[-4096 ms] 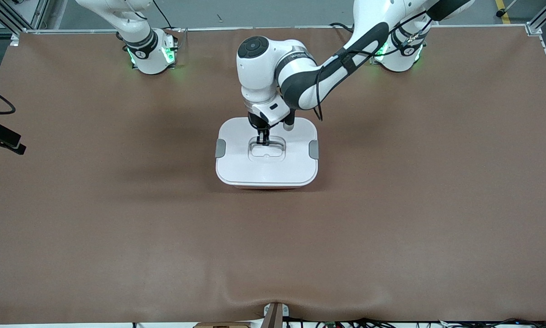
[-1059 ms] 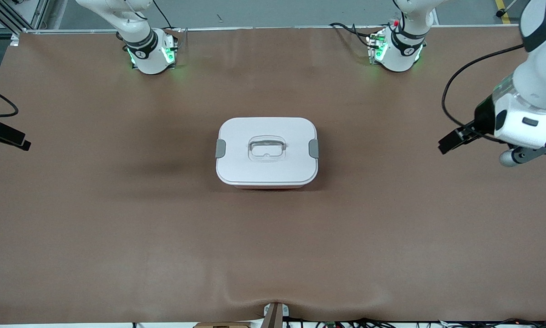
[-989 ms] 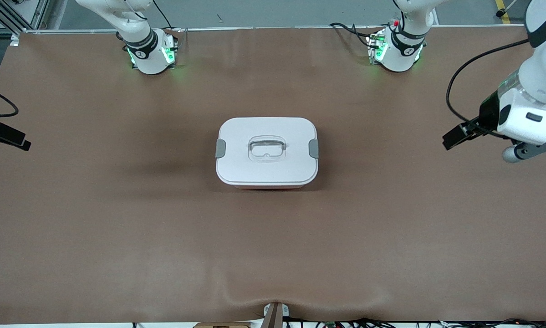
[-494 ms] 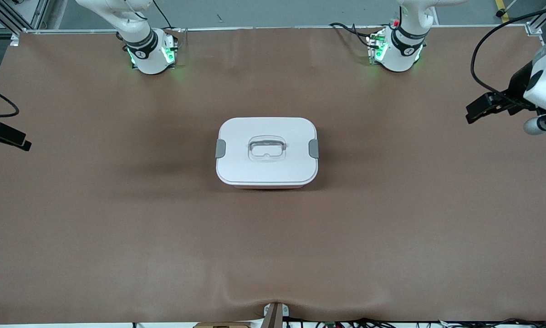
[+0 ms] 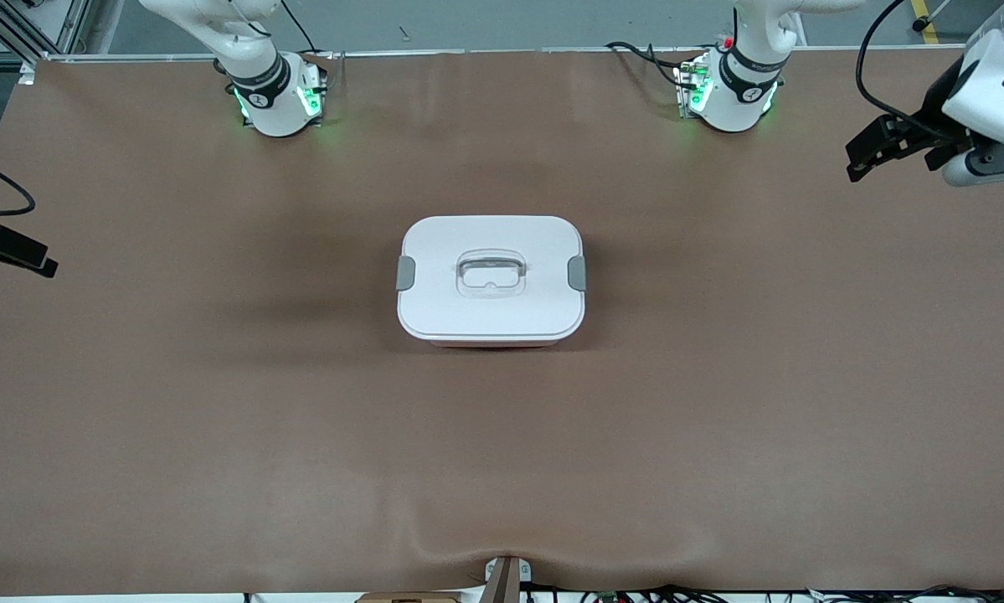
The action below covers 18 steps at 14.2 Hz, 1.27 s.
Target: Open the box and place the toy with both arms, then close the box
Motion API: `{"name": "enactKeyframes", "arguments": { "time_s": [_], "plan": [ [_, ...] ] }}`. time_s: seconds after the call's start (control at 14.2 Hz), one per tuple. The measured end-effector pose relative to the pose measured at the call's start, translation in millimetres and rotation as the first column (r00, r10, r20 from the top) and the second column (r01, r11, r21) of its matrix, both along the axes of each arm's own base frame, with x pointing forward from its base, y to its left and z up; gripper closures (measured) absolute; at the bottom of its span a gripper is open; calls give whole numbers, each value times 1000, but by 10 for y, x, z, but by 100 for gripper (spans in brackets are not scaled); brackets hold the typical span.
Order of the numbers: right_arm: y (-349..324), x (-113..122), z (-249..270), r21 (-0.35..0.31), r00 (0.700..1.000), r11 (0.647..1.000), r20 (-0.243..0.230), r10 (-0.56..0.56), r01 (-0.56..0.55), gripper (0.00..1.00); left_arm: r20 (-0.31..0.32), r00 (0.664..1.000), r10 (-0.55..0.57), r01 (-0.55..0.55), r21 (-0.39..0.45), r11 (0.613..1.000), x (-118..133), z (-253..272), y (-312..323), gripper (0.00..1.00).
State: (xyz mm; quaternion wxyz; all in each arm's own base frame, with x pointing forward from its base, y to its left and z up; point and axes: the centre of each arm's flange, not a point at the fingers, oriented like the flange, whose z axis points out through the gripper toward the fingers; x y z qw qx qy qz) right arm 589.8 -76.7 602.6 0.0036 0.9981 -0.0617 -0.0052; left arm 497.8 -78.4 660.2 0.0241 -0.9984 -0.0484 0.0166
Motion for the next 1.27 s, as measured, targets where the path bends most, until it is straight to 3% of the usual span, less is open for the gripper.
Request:
{"name": "enactKeyframes", "arguments": {
  "time_s": [0.49,1.27],
  "plan": [
    [-16,0,-1,0,1000,1000,1,1,-1,0,-38,997,-65,65,-5,998,-29,-26,135,0],
    [-20,-3,-24,1,1000,1000,-10,2,-2,0,-30,999,-34,34,-8,999,31,4,353,0]
  ]
}}
